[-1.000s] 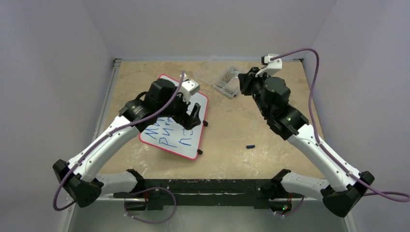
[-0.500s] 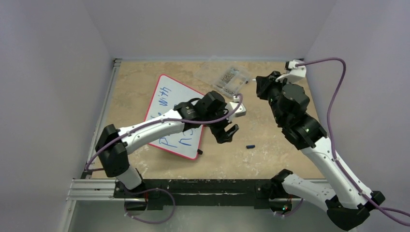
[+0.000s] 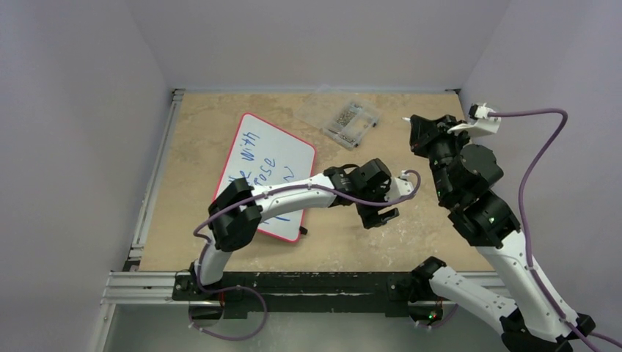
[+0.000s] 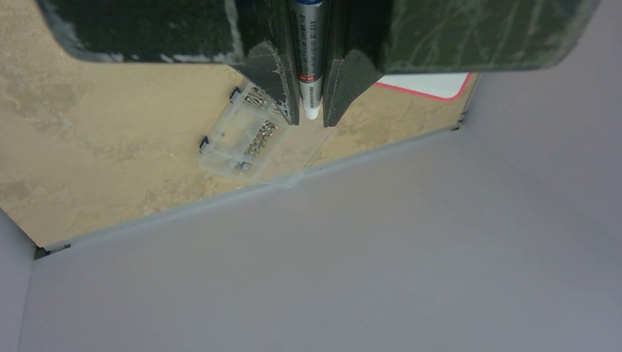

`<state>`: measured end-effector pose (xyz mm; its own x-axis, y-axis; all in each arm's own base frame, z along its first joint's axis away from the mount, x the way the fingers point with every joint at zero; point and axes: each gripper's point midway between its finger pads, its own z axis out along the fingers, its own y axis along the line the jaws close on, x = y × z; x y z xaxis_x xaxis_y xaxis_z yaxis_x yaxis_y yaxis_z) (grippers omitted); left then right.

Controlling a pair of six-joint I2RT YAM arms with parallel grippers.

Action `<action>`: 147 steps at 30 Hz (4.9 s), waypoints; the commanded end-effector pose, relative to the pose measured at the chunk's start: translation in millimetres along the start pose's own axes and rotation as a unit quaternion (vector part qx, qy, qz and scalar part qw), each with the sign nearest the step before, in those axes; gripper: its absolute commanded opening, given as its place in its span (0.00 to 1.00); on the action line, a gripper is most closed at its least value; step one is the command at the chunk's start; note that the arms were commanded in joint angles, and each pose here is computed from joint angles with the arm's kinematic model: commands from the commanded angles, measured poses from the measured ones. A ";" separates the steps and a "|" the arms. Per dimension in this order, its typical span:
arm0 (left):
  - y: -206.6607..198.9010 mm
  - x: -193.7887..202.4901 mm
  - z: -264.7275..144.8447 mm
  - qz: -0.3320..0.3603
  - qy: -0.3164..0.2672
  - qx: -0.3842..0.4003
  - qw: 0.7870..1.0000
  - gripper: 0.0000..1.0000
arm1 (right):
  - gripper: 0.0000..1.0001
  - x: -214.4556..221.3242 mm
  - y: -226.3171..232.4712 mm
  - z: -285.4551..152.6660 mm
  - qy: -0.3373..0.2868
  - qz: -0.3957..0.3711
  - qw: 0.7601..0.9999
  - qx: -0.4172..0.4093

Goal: Write a sentence on the whiteboard
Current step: Pick up the pen cap from the center of the board, then insert the whiteboard marker without the cap into the pen cap.

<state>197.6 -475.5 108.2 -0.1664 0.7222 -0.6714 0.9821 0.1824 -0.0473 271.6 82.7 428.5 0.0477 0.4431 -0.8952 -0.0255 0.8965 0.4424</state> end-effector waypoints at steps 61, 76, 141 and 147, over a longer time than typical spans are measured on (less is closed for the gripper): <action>-25.8 6.3 33.0 -0.041 0.042 0.042 0.997 0.00 | 0.00 -40.7 9.4 -17.0 -0.044 0.028 0.998 -0.031; -6.8 -14.7 -120.6 -0.082 -0.069 0.041 0.993 0.00 | 0.00 -28.3 28.6 -3.7 -0.018 0.026 0.998 -0.057; 25.1 10.5 -297.6 -0.045 -0.244 -0.124 0.961 0.00 | 0.00 143.5 157.2 -61.3 0.291 0.036 0.820 -0.491; 24.9 10.8 -295.9 -0.046 -0.243 -0.121 0.961 0.00 | 0.00 144.9 157.1 -61.8 0.294 0.035 0.819 -0.492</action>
<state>191.1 -261.6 309.4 -0.1736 0.3358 -0.9258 0.8987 0.4384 -0.0095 216.9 286.1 357.9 -0.4834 0.1498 -0.8625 -0.7945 0.3387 0.5041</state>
